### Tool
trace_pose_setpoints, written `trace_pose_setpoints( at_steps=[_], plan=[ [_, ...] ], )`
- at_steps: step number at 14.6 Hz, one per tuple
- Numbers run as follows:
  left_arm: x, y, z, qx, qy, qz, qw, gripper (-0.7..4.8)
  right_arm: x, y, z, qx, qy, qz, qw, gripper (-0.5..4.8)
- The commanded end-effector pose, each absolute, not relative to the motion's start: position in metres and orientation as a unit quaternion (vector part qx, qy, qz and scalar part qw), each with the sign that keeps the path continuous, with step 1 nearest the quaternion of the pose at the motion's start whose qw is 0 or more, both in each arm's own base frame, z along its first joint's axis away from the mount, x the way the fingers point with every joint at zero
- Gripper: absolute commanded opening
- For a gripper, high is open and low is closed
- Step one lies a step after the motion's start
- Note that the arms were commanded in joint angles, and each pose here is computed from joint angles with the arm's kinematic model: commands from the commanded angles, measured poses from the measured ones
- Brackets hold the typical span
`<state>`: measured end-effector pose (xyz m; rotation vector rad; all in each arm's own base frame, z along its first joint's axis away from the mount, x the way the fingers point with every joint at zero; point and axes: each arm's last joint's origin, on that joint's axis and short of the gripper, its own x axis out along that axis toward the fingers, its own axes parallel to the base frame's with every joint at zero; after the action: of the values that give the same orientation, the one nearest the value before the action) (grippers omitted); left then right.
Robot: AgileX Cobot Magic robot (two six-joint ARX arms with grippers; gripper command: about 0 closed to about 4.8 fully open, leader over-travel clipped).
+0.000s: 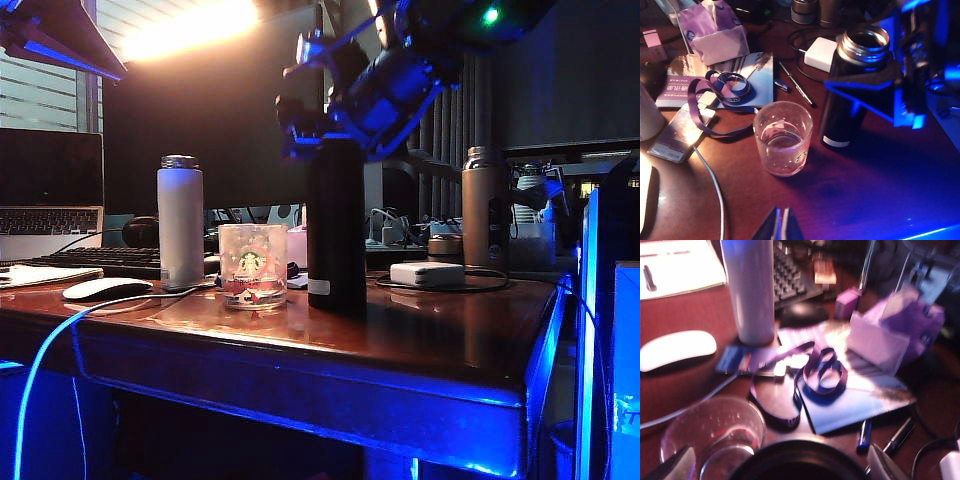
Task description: Pick up the black thermos, pour a little water from inside into the glass cup, then place the black thermos back on the table.
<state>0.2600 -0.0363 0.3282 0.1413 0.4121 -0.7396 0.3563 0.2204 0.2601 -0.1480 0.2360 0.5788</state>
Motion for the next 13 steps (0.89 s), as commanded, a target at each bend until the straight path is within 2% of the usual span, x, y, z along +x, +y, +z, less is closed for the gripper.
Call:
trace_pose_setpoints(
  at_steps=[1,6,7,8,10,11,13],
  plan=[
    [0.26,-0.037,0.331,0.07,0.19,-0.361,0.91,0.31,0.353,0.219,0.278,-0.066,0.077,0.284,0.954,4.79],
    [0.26,-0.037,0.333,0.072,0.184,-0.361,0.911,0.3,0.337,0.207,0.316,-0.077,0.023,0.262,0.962,4.79],
    [0.26,-0.037,0.333,0.073,0.182,-0.361,0.912,0.28,0.332,0.204,0.326,-0.073,0.011,0.261,0.962,4.55],
    [0.261,-0.037,0.333,0.073,0.18,-0.361,0.912,0.24,0.325,0.2,0.34,-0.068,-0.007,0.259,0.963,3.48],
    [0.259,-0.036,0.336,0.075,0.175,-0.361,0.913,-0.06,0.309,0.189,0.368,-0.057,-0.044,0.249,0.966,0.95],
    [0.257,-0.036,0.337,0.076,0.171,-0.36,0.914,-0.06,0.3,0.183,0.38,-0.054,-0.059,0.239,0.968,0.02],
    [0.25,-0.036,0.345,0.081,0.157,-0.359,0.917,-0.06,0.282,0.171,0.4,-0.05,-0.069,0.227,0.97,-0.05]
  ],
)
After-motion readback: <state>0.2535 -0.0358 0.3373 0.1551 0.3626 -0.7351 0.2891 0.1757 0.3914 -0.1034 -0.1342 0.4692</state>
